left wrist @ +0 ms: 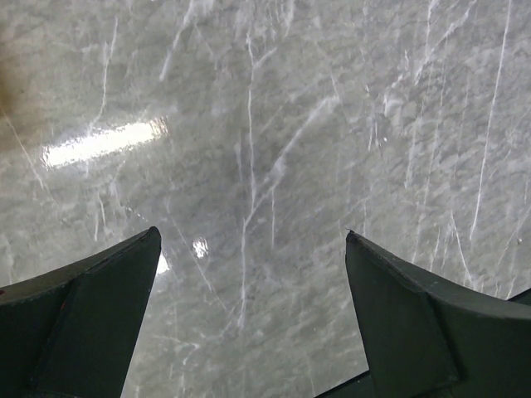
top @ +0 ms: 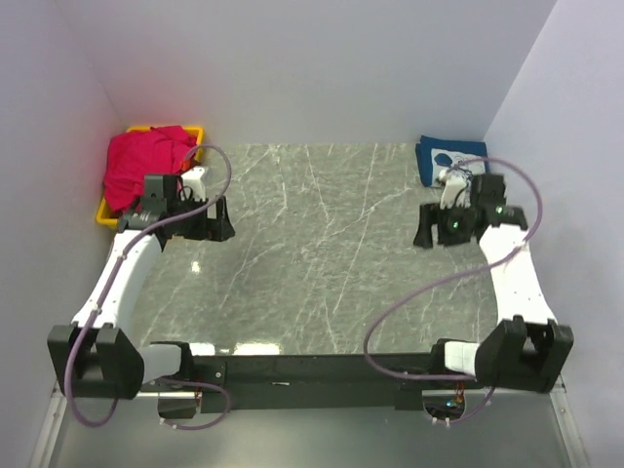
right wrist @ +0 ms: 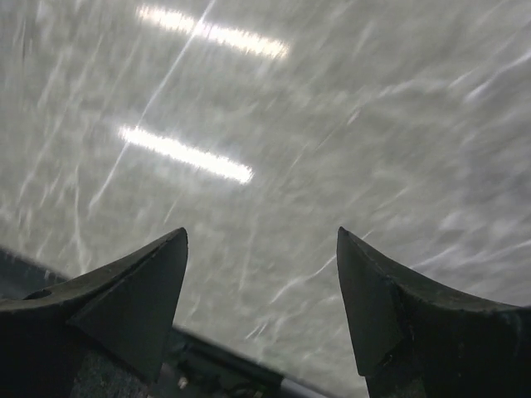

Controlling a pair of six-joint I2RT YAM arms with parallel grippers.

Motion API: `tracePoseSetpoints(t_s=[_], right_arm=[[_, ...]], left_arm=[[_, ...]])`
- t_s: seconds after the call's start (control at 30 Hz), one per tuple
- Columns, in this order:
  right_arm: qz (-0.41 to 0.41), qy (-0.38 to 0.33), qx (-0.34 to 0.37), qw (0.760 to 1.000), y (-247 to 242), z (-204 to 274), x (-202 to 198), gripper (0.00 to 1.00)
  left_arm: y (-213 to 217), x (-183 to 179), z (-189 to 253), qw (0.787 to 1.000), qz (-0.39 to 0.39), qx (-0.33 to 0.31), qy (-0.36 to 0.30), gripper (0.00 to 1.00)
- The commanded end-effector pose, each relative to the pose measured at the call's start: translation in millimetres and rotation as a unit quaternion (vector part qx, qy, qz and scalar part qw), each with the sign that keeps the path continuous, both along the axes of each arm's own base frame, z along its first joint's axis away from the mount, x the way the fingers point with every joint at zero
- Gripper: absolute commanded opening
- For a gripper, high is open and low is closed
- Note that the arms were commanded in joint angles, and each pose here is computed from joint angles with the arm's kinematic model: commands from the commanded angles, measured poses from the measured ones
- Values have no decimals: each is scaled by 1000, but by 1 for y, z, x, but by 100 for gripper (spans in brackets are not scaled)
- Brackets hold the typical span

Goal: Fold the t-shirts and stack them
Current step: Reset both grippers

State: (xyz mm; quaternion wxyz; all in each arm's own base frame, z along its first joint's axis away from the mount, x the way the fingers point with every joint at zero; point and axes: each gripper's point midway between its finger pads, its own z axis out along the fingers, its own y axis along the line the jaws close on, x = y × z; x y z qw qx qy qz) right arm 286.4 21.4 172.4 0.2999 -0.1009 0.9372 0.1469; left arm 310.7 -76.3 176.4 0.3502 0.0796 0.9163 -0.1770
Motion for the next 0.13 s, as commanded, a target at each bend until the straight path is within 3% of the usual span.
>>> tracePoseSetpoints(t_s=[0.0,0.1], right_arm=[[12,-45,11,999,21,9,-19,79],[14,-38,13,999,28,-4,-30,79]], left_arm=[[2,-10,9,999,-5,7,-31,99],[4,-13,17,999,-1,9,-46,100]])
